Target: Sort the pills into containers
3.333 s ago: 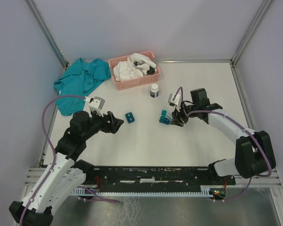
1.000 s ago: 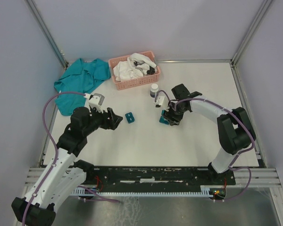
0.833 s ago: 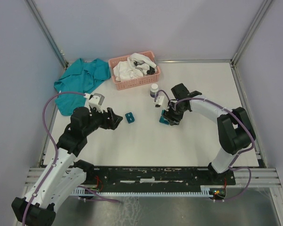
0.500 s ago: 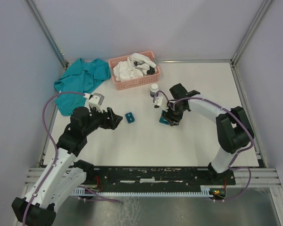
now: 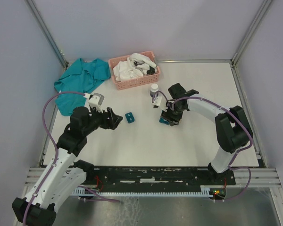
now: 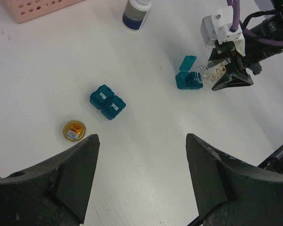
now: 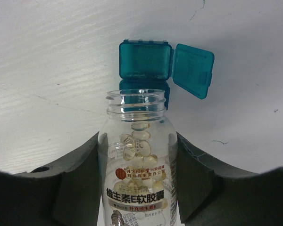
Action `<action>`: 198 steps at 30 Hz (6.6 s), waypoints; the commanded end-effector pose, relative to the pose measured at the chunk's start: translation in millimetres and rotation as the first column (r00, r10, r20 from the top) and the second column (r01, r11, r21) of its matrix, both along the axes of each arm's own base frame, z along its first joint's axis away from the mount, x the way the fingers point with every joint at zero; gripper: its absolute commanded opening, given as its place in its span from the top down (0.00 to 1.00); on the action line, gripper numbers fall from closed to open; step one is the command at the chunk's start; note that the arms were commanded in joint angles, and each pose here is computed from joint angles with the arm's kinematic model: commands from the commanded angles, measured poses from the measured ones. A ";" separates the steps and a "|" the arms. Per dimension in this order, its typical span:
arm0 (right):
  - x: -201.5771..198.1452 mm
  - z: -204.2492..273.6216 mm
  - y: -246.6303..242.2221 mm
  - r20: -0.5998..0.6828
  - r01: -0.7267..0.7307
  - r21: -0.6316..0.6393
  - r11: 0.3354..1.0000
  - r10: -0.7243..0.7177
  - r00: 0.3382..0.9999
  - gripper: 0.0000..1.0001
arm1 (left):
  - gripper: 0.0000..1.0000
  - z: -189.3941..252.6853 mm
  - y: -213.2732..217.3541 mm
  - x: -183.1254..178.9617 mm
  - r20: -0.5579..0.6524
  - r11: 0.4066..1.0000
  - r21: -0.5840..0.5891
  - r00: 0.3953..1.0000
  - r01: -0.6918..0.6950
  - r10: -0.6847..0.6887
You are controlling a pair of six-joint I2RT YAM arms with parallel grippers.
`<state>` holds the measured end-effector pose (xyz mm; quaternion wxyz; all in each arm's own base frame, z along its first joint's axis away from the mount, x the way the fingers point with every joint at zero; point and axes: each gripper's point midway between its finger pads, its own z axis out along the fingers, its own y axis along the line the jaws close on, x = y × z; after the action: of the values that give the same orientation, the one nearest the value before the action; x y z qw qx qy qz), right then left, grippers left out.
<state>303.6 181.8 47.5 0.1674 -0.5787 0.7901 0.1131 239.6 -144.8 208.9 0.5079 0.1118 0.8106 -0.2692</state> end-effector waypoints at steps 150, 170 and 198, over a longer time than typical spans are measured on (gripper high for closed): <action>18.3 13.1 3.0 0.210 -0.006 -0.143 0.990 0.036 0.977 0.99 | 0.19 14.6 -1.4 2.1 0.073 1.000 -0.015 0.997 0.027 -0.026; 4.3 18.0 10.8 0.136 -0.058 -0.077 0.995 0.068 0.988 0.99 | 0.19 14.2 -1.3 2.5 0.073 1.000 -0.015 0.997 0.027 -0.026; 10.8 11.4 6.4 0.186 -0.019 -0.135 0.991 0.044 0.982 0.99 | 0.19 15.3 -1.3 2.0 0.077 0.999 -0.017 0.997 0.030 -0.028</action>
<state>307.3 182.3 52.2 0.1784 -0.6036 0.7765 0.0291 238.0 -144.2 209.2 0.5100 0.1130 0.8069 -0.2757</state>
